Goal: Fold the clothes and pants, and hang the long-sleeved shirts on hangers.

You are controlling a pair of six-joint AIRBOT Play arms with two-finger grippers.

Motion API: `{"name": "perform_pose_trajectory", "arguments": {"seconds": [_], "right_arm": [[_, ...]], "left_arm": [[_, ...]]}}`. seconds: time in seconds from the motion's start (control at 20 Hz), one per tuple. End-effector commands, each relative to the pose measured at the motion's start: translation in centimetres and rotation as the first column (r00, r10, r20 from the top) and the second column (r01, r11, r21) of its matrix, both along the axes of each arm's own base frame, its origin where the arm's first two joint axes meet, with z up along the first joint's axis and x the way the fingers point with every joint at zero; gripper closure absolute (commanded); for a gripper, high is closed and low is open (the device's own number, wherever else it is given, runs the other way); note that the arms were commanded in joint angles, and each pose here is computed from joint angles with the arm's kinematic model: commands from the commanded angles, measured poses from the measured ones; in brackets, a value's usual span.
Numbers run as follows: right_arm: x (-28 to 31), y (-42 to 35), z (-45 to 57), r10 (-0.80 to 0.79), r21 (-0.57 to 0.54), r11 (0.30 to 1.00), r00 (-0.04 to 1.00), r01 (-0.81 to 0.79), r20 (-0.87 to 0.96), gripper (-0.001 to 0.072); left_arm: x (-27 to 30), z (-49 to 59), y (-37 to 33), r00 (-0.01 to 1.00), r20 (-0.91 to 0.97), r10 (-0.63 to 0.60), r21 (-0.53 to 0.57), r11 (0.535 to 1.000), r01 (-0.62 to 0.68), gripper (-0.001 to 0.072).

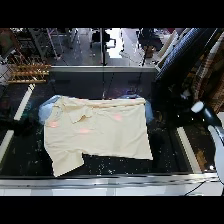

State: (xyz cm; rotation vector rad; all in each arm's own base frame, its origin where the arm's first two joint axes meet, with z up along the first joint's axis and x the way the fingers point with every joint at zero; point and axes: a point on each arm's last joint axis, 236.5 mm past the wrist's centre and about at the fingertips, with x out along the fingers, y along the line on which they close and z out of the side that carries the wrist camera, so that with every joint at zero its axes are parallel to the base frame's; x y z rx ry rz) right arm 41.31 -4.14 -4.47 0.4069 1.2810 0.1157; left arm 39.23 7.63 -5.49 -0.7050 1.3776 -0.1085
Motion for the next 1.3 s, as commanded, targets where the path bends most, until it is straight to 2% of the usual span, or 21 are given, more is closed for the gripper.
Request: {"name": "perform_pose_trajectory", "arguments": {"seconds": [0.0,0.05,0.25,0.35,0.4,0.5,0.55,0.6,0.65,0.8,0.95,1.1,1.25], "right_arm": [[-11.5,5.0,-3.1,0.083,0.291,0.956,0.989,-0.044,-0.125,0.0186],[-13.4,5.6,-4.1,0.089,0.321,0.946,0.984,-0.036,-0.152,0.0186],[-15.0,8.5,-4.6,0.124,0.428,0.902,0.983,-0.055,-0.135,0.02],[-15.4,9.5,-4.6,0.162,0.435,0.897,0.976,-0.085,-0.144,0.021],[-15.5,10.3,-4.7,0.188,0.434,0.894,0.972,-0.11,-0.142,0.024],[-15.3,11.5,-5.2,0.213,0.407,0.903,0.967,-0.14,-0.14,0.0279],[-15.2,12.3,-5.5,0.218,0.399,0.906,0.964,-0.142,-0.152,0.0318],[-15.4,13.2,-5.7,0.239,0.407,0.9,0.958,-0.156,-0.162,0.0463],[-15.5,13.7,-5.8,0.251,0.407,0.898,0.954,-0.168,-0.161,0.0688],[-14.7,13.6,-2.7,0.253,0.396,0.896,0.965,-0.204,-0.076,0.0698],[-13.1,13.0,5.9,0.281,0.304,0.9,0.949,-0.312,0.143,0.0698],[-12.4,12.8,17.4,0.326,0.083,0.914,0.843,-0.396,0.427,0.0698],[-13.4,12.9,29.1,0.361,-0.149,0.922,0.655,-0.357,0.664,0.0698]], "left_arm": [[-9.2,-3.9,-2.2,0.993,-0.12,-0.006,0.044,0.999,0.011,0.0144],[-10.2,-4.4,-3.1,0.995,-0.101,0.003,0.043,0.999,0.001,0.0097],[-10.8,-5.1,-5.5,0.999,-0.047,0.006,-0.002,1.0,-0.006,0.01],[-10.5,-5.3,-5.9,0.999,-0.04,-0.005,0.009,1.0,0.005,0.0102],[-10.3,-5.4,-6.2,0.999,-0.032,-0.012,0.017,1.0,0.013,0.0135],[-9.4,-5.5,-6.5,1.0,-0.011,-0.014,0.042,0.999,0.014,0.0322],[-9.1,-5.6,-6.8,1.0,-0.001,-0.023,0.053,0.998,0.023,0.0452],[-9.0,-5.6,-7.3,0.999,0.004,-0.042,0.059,0.997,0.042,0.0651],[-8.9,-5.6,-7.8,0.998,0.007,-0.056,0.059,0.997,0.055,0.0702],[-8.5,-3.1,-7.9,0.992,0.052,-0.111,0.04,0.993,0.109,0.0704],[-6.5,5.3,-6.7,0.959,0.244,-0.143,0.019,0.99,0.143,0.0706],[-4.8,19.5,-6.7,0.81,0.582,-0.079,-0.033,0.992,0.12,0.0706],[-6.3,29.7,-7.1,0.619,0.781,-0.082,0.036,0.996,0.087,0.0706]]}}
